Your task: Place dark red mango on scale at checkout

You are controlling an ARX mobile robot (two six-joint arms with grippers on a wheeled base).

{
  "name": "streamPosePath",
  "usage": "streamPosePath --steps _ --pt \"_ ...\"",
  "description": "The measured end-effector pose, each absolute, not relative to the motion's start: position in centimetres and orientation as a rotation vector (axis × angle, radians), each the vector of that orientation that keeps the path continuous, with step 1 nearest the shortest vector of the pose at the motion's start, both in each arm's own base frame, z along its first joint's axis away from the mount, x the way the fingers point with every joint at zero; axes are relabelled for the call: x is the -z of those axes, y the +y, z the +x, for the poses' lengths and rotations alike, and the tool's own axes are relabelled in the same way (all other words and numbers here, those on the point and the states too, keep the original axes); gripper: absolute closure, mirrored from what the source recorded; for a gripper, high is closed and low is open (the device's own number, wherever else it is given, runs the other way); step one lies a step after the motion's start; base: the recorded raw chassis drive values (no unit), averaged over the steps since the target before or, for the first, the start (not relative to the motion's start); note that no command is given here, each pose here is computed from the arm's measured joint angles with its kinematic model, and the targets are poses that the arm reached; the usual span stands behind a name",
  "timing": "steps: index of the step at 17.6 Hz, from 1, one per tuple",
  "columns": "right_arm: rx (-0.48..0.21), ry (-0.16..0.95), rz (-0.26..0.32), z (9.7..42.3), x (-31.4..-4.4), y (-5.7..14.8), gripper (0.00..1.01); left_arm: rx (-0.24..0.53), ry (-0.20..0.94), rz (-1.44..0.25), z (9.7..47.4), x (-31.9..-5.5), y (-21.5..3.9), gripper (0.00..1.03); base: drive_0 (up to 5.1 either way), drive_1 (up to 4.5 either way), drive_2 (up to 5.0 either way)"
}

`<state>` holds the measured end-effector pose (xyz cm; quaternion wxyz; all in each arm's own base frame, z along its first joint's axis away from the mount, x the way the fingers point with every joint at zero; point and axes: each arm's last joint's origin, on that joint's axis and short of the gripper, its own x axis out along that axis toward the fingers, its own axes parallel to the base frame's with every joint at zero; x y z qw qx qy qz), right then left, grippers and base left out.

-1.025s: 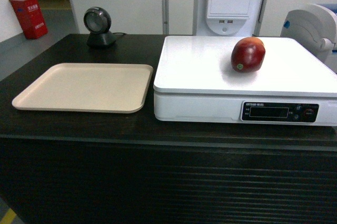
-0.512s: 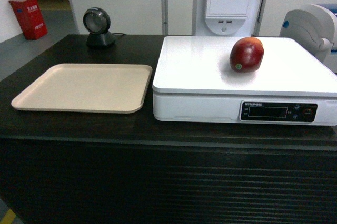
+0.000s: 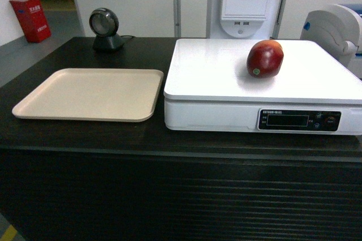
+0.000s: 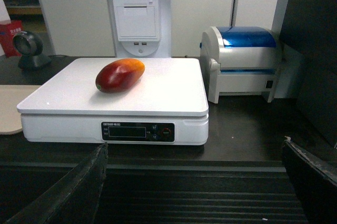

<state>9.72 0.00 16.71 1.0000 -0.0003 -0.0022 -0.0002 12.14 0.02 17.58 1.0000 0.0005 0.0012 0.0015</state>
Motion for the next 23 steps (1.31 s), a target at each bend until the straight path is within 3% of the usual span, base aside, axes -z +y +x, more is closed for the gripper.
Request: streamPosePath --steps 12,14,18,23 --pt "0.0 -0.004 -0.001 9.7 -16.7 0.0 0.03 -0.002 -0.01 0.001 10.8 -16.9 0.0 1.01 0.0 0.0 0.0" --pt "0.0 -0.004 -0.001 9.7 -16.7 0.0 0.03 -0.002 0.042 0.001 10.2 -16.3 0.0 1.01 0.0 0.0 0.0" --pt "0.0 -0.004 -0.001 9.7 -16.7 0.0 0.03 -0.002 -0.02 0.001 9.7 -16.9 0.0 1.01 0.0 0.0 0.0" --pt "0.0 -0.004 -0.001 9.7 -16.7 0.0 0.03 0.0 0.009 0.001 9.8 -16.5 0.0 1.01 0.0 0.0 0.0"
